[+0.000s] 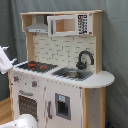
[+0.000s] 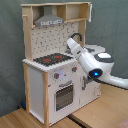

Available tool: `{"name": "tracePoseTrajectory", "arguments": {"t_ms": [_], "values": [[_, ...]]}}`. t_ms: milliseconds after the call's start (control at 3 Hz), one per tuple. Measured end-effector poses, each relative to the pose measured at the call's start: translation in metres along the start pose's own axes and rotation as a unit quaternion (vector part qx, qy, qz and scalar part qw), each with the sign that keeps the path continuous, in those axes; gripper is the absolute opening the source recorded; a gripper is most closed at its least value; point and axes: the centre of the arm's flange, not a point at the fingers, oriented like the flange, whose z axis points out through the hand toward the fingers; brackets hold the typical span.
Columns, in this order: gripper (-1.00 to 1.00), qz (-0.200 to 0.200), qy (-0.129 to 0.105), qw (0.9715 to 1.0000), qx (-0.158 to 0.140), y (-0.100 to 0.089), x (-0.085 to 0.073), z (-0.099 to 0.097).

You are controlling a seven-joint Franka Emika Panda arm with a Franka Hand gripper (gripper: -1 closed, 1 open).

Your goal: Play with the kitchen

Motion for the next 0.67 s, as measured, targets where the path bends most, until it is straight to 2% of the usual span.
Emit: {"name": "tracePoseTrajectory", "arguments": {"t_ms": [333,667], "values": [[1.00,-0.031,0.025,0.9992,0.004,-0.013,-0.005,-0.032],[1.00,-0.076,0.067,0.9947,0.019,-0.031,0.002,-0.043]]}}
